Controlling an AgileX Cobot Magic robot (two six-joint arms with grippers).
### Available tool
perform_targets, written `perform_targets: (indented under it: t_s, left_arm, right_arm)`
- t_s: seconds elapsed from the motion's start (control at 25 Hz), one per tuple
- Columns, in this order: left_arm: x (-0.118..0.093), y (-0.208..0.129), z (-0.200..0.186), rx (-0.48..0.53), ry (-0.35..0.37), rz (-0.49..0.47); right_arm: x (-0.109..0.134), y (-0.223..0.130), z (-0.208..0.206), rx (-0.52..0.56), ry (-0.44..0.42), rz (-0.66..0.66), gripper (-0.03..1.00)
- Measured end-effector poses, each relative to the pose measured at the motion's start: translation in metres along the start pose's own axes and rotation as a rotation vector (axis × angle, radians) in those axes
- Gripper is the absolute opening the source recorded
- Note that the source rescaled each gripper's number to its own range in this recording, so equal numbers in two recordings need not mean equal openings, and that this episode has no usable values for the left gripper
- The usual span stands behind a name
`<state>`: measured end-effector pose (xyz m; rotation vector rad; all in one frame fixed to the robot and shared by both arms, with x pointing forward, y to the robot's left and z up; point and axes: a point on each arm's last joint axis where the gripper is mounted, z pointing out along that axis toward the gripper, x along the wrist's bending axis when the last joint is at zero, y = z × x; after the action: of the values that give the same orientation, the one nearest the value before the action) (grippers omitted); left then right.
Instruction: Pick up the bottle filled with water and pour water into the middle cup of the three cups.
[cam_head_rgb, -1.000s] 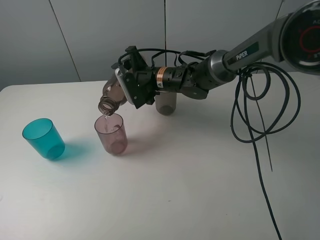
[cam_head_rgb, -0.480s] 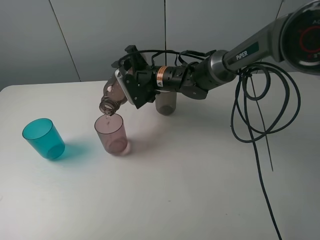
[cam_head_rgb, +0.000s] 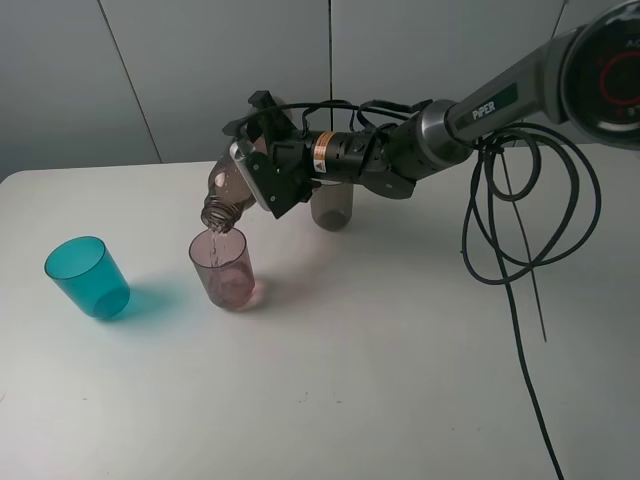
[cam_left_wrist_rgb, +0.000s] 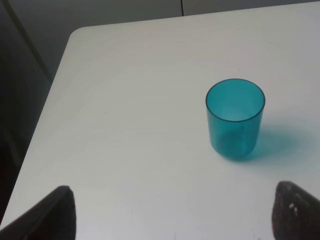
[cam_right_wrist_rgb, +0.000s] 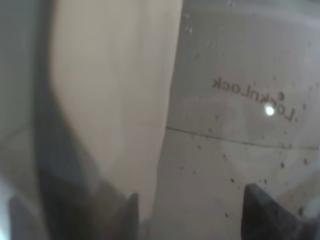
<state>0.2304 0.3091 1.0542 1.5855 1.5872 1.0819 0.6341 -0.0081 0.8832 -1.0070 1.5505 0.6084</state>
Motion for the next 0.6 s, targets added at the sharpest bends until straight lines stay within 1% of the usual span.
perform_targets:
  t_s: [0.6]
  left_arm:
    - [0.0, 0.0, 0.0, 0.0, 0.0, 0.0]
  right_arm:
    - [-0.0036, 0.0003, -0.0002, -0.003, -0.031, -0.063, 0.05]
